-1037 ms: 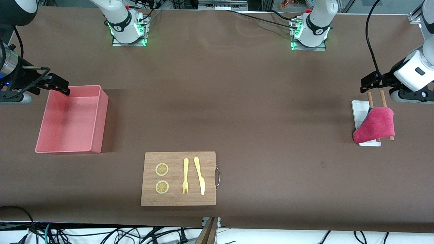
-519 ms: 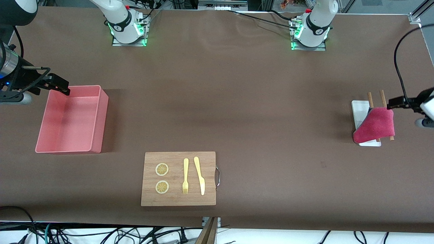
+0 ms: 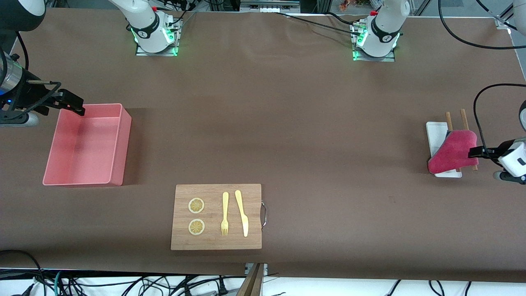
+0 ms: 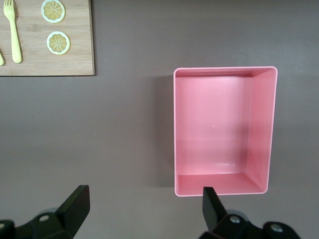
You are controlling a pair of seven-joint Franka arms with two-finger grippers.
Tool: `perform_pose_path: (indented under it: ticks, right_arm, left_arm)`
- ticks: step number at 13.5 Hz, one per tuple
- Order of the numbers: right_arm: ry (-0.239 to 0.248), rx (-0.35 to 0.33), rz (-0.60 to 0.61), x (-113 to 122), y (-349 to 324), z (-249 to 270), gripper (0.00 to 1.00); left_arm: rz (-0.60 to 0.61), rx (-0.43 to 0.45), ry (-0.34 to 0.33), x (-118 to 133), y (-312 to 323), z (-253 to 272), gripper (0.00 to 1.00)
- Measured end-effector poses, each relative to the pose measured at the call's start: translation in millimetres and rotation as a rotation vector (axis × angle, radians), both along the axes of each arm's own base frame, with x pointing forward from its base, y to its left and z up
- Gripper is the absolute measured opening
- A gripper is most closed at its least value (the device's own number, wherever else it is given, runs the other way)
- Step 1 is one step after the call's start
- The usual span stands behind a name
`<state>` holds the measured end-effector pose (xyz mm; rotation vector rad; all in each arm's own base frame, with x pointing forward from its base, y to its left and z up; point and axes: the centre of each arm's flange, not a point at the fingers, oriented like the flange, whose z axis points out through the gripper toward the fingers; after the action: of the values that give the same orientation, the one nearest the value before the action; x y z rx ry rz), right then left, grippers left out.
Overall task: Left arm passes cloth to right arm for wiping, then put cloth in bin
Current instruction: 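Lower the left gripper onto the pink cloth on the white stand, then grasp the pink cloth with the left gripper and lift it off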
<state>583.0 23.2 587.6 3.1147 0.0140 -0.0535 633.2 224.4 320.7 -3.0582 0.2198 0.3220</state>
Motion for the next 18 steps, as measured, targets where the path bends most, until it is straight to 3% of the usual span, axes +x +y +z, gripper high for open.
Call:
perform_pose_path:
  ticks: [1,4,10,11,14,18]
  right_arm:
    - [0.000,0.000,0.000,0,0,0,1.00]
    - [0.000,0.000,0.000,0,0,0,1.00]
    - [-0.001,0.000,0.000,0,0,0,1.00]
    - [-0.001,0.000,0.000,0,0,0,1.00]
    - [-0.001,0.000,0.000,0,0,0,1.00]
    - [-0.001,0.000,0.000,0,0,0,1.00]
  left_arm:
    - [-0.001,-0.002,0.005,0,0,-4,0.78]
    - [0.002,-0.003,0.010,0,2,-7,0.56]
    - [0.003,-0.006,0.015,0,4,-16,0.48]
    - [0.002,-0.006,0.015,0,4,-17,0.38]
    - [0.001,-0.005,0.012,1,4,-16,0.33]
    - [0.001,-0.003,0.006,2,5,-13,0.16]
